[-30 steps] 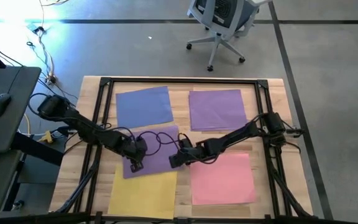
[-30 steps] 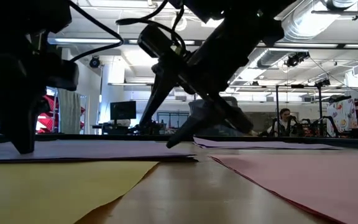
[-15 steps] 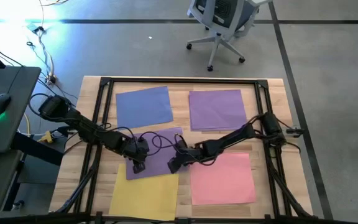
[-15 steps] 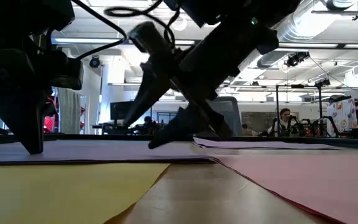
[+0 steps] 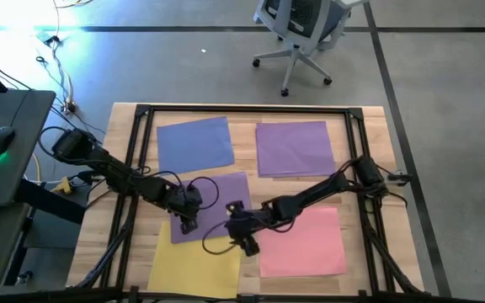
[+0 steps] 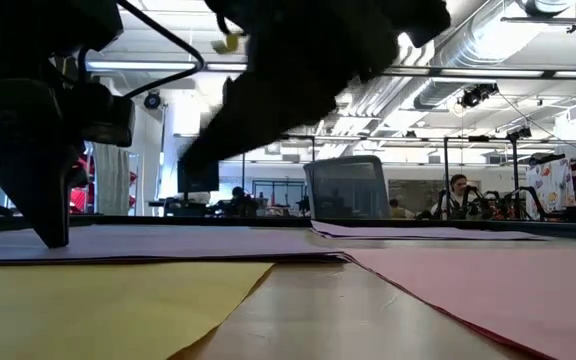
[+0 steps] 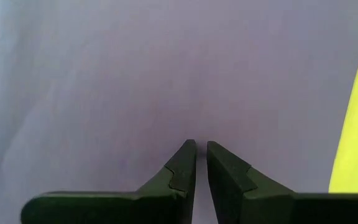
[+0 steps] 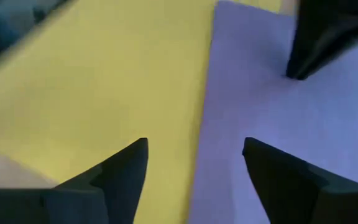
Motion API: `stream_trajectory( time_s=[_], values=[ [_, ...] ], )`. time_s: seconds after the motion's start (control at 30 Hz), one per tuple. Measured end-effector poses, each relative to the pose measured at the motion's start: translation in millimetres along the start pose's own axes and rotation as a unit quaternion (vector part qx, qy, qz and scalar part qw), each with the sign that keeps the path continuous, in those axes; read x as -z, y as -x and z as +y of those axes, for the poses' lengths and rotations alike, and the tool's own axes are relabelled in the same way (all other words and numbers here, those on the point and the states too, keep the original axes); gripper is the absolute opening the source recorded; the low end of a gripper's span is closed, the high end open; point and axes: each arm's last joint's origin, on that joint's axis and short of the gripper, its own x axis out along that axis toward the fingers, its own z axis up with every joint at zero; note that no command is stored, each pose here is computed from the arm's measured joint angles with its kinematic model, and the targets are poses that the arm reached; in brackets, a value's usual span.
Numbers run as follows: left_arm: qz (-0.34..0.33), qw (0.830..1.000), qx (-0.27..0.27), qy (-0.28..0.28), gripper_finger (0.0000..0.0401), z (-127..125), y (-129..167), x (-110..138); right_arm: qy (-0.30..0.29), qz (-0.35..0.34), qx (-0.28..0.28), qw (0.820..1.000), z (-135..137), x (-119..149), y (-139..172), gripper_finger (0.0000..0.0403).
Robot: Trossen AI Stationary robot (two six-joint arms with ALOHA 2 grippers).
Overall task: Organize paper
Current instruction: Stack the violet paper on the top right violet paper
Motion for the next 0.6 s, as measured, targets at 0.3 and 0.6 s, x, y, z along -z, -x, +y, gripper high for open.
stream_trajectory(
  time_s=[0.3, 0.6],
  values=[
    [0.007, 1.000, 0.006, 0.010, 0.0019, -0.4, 0.0, 0.4, 0.051, 0.018, 0.034, 0.998, 0.1, 19.8, -32.4, 0.0257],
    [0.010, 1.000, 0.008, 0.013, 0.0019, -0.5, 0.0, 0.7, 0.056, 0.050, 0.149, 0.986, 1.1, 23.5, -35.6, 0.0214]
  ],
)
